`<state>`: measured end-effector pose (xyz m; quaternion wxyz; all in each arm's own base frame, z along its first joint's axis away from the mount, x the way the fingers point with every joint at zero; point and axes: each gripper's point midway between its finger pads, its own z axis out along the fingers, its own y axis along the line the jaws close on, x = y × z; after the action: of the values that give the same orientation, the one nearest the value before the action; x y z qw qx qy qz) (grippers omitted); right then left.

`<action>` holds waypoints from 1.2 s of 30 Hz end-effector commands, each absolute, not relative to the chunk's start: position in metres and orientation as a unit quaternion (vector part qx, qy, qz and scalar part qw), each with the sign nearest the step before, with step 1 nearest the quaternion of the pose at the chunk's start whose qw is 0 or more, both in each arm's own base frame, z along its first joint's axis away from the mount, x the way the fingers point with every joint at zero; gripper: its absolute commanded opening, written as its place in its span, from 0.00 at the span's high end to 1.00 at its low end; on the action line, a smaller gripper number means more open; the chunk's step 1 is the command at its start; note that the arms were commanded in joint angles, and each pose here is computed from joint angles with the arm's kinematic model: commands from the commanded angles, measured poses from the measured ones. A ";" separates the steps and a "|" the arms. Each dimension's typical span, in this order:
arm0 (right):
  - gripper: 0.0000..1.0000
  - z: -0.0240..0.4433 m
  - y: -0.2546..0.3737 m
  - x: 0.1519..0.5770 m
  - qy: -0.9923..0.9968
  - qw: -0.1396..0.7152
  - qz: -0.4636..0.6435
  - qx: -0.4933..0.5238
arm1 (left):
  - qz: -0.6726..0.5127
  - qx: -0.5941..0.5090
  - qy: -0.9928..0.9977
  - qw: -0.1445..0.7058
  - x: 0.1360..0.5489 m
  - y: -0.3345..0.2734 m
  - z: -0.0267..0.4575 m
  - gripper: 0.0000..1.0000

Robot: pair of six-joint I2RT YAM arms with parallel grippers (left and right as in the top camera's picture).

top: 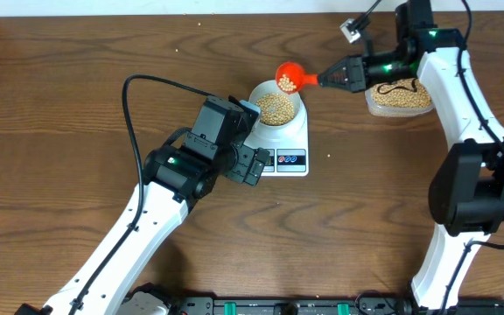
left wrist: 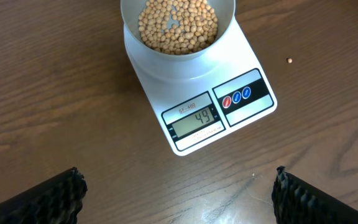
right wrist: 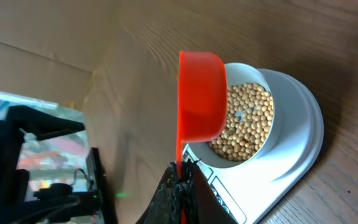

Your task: Scoop item into bowl and weigh 50g on scale

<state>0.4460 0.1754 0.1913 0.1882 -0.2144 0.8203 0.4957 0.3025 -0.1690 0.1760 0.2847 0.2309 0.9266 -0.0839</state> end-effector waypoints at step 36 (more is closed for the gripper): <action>0.99 0.175 0.187 0.432 0.853 0.181 0.405 -0.275 | -0.077 0.227 0.929 0.282 0.304 -0.166 0.173 0.02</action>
<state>0.4336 0.1890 0.1664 0.1662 -0.2585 0.8482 0.4315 0.3024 -0.1690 0.1760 0.2845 0.2309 0.9267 -0.0839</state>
